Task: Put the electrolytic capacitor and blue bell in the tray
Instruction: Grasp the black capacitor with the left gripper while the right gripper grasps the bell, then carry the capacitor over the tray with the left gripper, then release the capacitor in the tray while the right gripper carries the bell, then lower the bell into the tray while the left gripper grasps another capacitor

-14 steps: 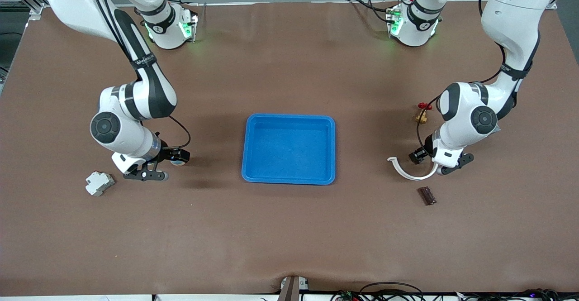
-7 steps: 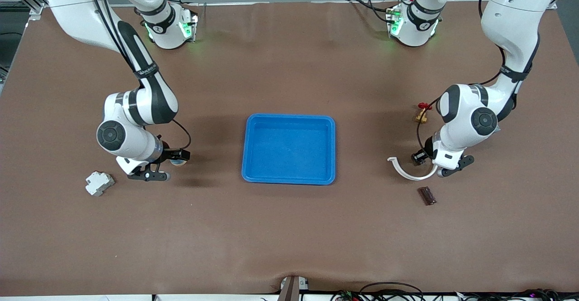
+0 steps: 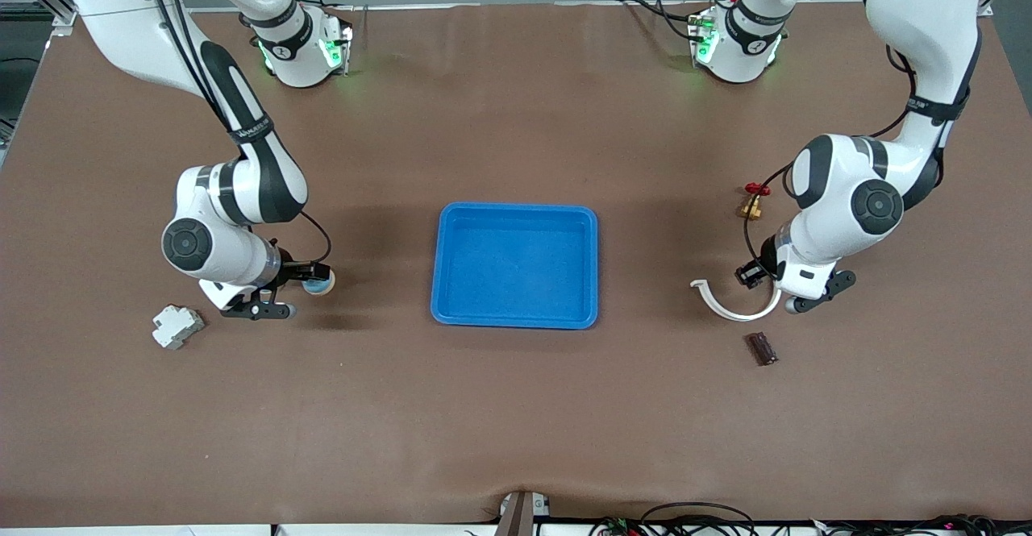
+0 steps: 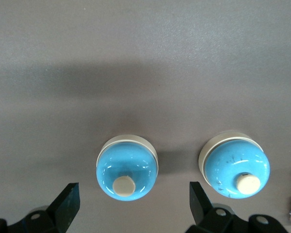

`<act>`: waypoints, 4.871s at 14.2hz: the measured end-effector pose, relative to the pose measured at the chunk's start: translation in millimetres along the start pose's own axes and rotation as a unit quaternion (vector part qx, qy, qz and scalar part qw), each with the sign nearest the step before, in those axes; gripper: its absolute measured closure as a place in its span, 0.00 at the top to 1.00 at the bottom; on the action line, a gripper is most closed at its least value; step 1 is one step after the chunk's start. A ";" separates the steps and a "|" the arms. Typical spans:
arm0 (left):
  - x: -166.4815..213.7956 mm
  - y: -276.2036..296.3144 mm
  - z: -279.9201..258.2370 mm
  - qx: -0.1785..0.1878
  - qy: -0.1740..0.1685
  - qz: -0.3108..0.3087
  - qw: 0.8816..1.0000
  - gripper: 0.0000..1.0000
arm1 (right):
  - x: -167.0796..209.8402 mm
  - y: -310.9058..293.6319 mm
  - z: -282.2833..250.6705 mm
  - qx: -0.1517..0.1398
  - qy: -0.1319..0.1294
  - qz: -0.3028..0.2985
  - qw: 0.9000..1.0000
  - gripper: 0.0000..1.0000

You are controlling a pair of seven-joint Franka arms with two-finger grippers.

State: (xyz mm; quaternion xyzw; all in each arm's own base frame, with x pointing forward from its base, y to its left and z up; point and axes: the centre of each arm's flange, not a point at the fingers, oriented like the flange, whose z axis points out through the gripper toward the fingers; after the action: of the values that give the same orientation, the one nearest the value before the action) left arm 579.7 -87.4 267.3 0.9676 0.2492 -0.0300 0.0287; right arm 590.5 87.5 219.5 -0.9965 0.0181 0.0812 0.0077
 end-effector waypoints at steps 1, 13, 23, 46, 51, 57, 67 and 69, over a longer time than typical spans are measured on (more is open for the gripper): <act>-3.9 9.0 -8.7 0.001 -0.003 -0.010 1.000 0.33 | -0.5 -0.9 0.5 0.000 0.000 -0.001 1.000 1.00; -130.0 178.0 -26.3 -0.017 -0.019 -0.117 0.993 0.33 | -2.4 -3.0 15.5 -0.001 -0.010 -0.002 1.000 1.00; -170.6 215.0 -5.9 -0.010 -0.034 -0.147 0.988 0.33 | 6.3 -7.8 38.2 -0.003 -0.019 -0.005 1.000 1.00; -224.6 253.5 96.0 0.056 -0.032 -0.219 0.974 0.43 | -19.8 -117.5 -6.3 -0.012 -0.005 0.062 0.998 0.66; -191.2 261.4 57.8 0.026 -0.012 -0.237 0.971 0.93 | -46.5 -194.9 -18.6 -0.009 0.013 0.118 0.993 0.66; -121.3 244.3 -15.3 0.016 0.072 -0.234 0.969 1.00 | -58.0 -259.3 -23.9 0.043 -0.003 0.161 0.986 0.66; 7.7 150.2 -30.0 0.031 0.080 -0.243 0.966 1.00 | -64.9 -314.0 17.2 0.053 -0.023 0.147 0.987 0.66; 32.8 124.6 -19.3 0.053 0.090 -0.220 0.970 1.00 | -65.2 -316.4 24.8 0.052 -0.021 0.147 0.988 0.66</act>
State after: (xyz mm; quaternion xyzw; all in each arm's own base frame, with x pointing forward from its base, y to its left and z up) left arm 669.5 -179.2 289.2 0.8880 0.4553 0.0387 -0.0521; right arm 534.0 406.4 209.5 -0.9793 0.1682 0.1017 0.0484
